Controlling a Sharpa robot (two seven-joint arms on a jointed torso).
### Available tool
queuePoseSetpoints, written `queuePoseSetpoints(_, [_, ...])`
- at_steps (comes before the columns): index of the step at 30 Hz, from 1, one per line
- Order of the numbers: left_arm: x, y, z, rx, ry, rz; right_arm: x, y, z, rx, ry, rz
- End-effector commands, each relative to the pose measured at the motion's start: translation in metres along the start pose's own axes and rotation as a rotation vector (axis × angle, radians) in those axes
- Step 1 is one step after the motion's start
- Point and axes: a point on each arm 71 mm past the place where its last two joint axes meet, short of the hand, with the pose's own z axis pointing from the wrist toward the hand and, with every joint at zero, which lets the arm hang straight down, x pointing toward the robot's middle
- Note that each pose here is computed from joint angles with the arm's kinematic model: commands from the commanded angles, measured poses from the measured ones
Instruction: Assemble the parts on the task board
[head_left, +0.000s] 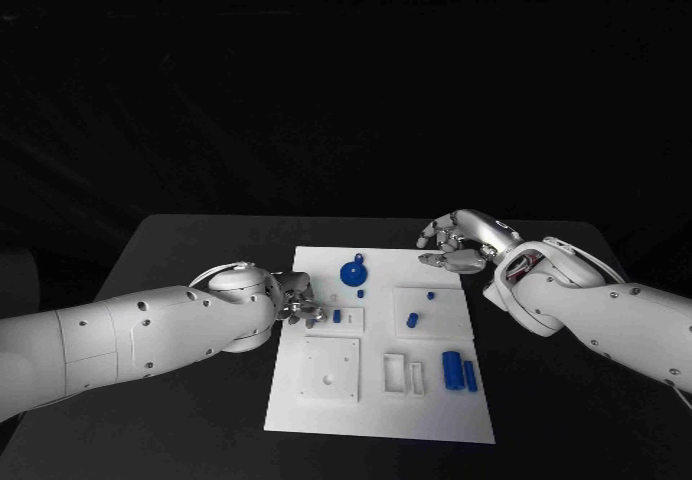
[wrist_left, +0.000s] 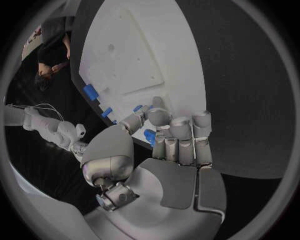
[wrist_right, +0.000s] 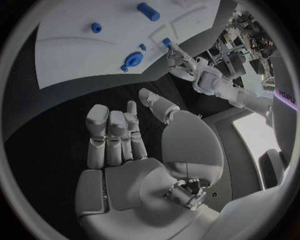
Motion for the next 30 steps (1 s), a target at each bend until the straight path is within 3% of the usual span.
queuePoseSetpoints(1, [0.0045,0.0026,0.0009,-0.018,0.017,0.009,0.001,0.001,0.0,-0.005,0.007,0.002])
queuePoseSetpoints(30, [-0.0025,0.0139,0.0001,-0.039,-0.055,-0.042,0.0,0.001,0.0,-0.003,0.005,0.001])
